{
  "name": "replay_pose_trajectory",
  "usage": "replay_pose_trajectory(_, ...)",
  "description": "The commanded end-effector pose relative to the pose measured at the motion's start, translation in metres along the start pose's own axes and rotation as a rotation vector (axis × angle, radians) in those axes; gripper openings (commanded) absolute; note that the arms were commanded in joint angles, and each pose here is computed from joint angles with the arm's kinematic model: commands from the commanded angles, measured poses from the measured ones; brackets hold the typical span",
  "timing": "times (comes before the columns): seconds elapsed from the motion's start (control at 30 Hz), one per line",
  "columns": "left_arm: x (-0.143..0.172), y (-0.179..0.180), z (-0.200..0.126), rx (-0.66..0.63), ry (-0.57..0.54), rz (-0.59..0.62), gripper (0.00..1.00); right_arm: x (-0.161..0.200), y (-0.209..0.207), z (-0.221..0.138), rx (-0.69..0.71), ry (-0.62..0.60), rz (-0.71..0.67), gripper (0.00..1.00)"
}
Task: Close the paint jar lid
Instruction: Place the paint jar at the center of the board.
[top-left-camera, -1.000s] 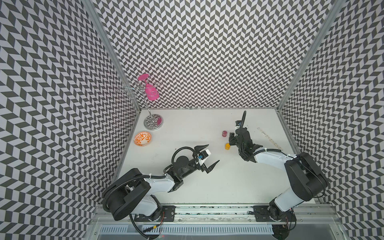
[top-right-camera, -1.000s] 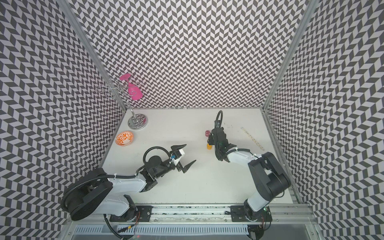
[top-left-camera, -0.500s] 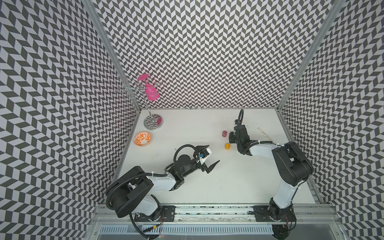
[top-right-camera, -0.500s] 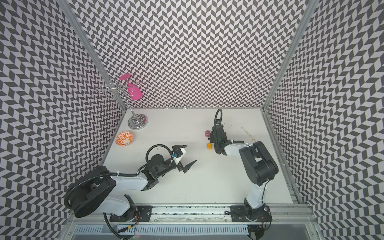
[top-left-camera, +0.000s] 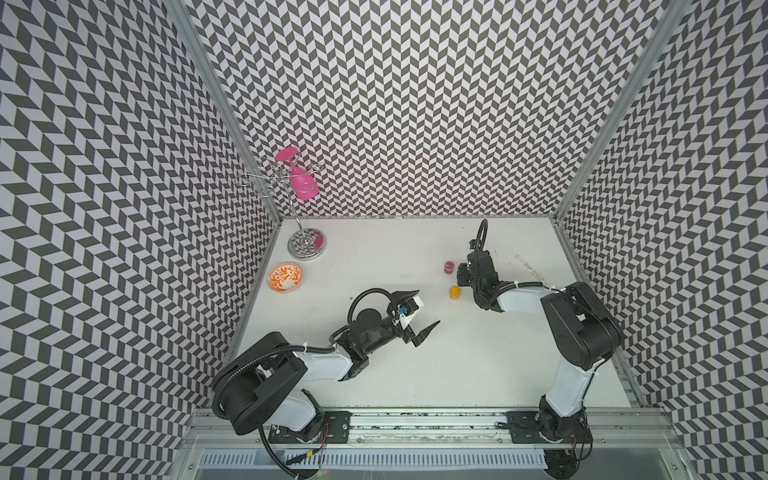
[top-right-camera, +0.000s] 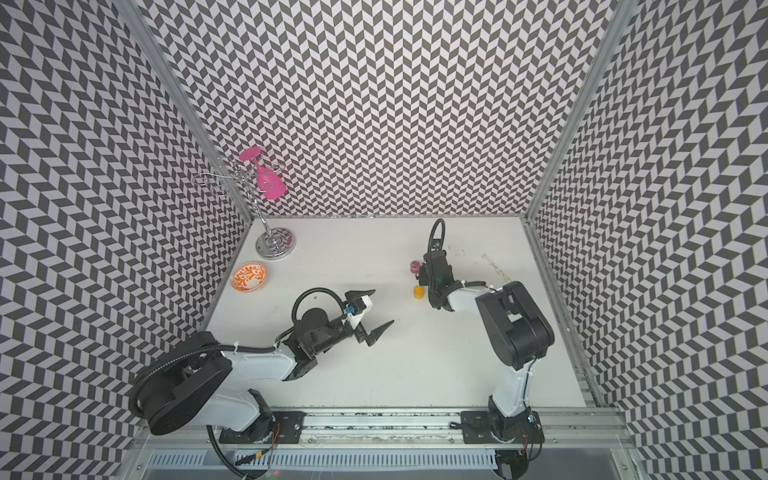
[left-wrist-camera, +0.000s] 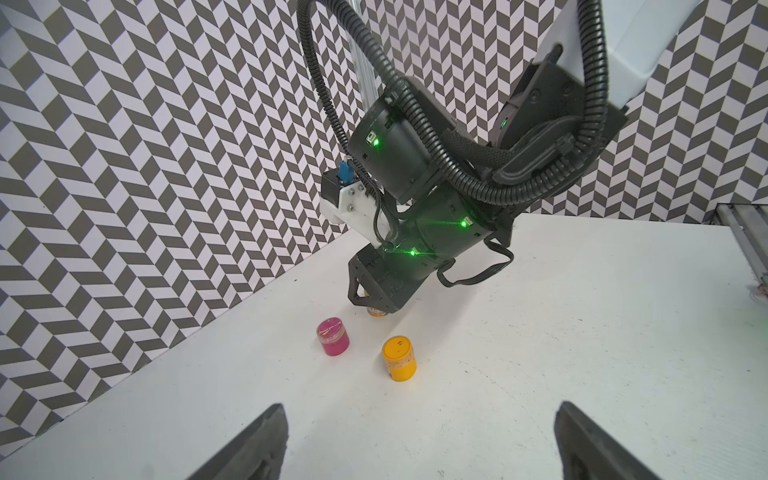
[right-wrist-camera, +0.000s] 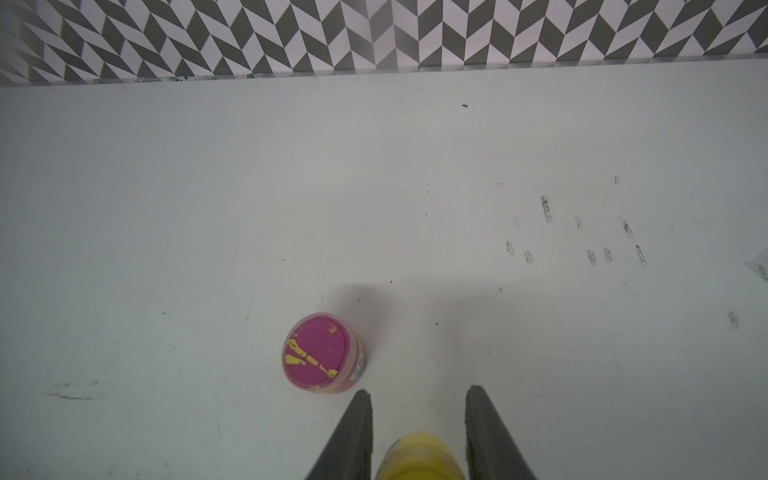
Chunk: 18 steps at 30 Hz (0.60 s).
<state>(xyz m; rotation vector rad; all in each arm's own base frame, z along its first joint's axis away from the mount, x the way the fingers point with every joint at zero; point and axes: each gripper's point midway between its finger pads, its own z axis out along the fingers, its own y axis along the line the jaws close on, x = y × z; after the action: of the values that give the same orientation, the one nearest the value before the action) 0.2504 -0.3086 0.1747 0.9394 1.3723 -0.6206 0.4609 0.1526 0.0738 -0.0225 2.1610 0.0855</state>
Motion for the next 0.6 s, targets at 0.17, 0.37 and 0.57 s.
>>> replay_pose_trajectory(0.17, -0.008, 0.002, 0.004, 0.005, -0.02, -0.012, 1.0, 0.008, -0.009, 0.01, 0.049, -0.002, 0.057, 0.01)
replay_pose_trajectory(0.37, -0.011, 0.003, 0.002, 0.001, -0.026, -0.011, 1.0, 0.006, -0.012, 0.011, 0.068, -0.021, 0.082, 0.04)
replay_pose_trajectory(0.57, -0.008, 0.003, 0.003, 0.003, -0.021, -0.013, 1.0, 0.012, -0.015, 0.012, 0.078, -0.042, 0.104, 0.04)
